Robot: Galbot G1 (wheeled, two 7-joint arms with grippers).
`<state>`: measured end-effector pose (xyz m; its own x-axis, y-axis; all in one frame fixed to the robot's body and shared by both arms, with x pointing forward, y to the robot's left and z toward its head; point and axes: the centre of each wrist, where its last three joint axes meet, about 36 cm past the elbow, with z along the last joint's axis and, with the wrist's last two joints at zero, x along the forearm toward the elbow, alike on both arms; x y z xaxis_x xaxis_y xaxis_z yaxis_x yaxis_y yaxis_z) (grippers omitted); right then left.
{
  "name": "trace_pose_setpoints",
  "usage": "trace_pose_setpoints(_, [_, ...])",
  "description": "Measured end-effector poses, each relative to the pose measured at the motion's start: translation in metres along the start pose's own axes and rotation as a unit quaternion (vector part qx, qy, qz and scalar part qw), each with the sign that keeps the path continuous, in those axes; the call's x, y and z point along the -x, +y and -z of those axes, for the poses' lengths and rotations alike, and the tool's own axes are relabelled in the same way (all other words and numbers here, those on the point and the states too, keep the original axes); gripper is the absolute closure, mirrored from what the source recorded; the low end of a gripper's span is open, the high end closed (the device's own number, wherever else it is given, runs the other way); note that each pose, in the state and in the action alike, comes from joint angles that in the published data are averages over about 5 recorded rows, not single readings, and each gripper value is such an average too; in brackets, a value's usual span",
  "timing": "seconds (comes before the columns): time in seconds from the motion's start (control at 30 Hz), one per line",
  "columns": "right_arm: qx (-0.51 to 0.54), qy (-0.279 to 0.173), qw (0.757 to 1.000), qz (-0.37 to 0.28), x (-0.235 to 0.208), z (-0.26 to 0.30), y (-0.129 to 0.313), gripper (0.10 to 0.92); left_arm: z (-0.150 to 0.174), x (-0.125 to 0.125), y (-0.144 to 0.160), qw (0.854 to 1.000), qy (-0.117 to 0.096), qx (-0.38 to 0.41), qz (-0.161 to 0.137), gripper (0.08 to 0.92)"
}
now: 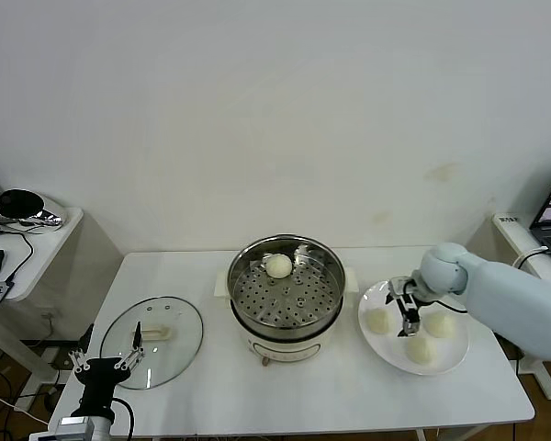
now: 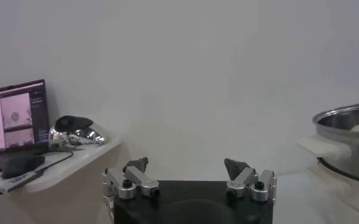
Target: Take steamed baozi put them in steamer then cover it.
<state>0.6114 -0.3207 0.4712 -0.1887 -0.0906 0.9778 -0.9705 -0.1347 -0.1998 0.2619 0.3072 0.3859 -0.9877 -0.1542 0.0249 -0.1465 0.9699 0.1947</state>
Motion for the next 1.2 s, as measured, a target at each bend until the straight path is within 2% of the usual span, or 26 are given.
trace_pose_setpoints(0.2, [0.003,-0.003,1.0,-0.008,0.01,0.005,-0.007,0.202,-0.002,0.0,-0.001,1.0,0.001,0.0,0.0,0.177])
trace_pose_setpoints(0.33, [0.005,-0.002,1.0,-0.006,0.017,0.007,-0.007,0.231,-0.002,0.0,-0.002,1.0,0.001,-0.001,0.0,0.177])
trace_pose_setpoints(0.8, [0.009,-0.001,1.0,-0.006,0.022,0.007,-0.008,0.449,-0.002,-0.001,-0.003,1.0,0.001,-0.001,-0.001,0.177])
trace_pose_setpoints(1.0, [0.014,0.0,1.0,-0.011,0.003,0.001,-0.011,0.46,-0.001,0.0,-0.004,1.0,0.0,0.0,-0.002,0.177])
trace_pose_setpoints(1.2, [0.022,-0.001,0.999,-0.03,-0.052,-0.008,-0.02,0.45,0.002,0.001,-0.004,1.0,-0.002,0.002,-0.006,0.177])
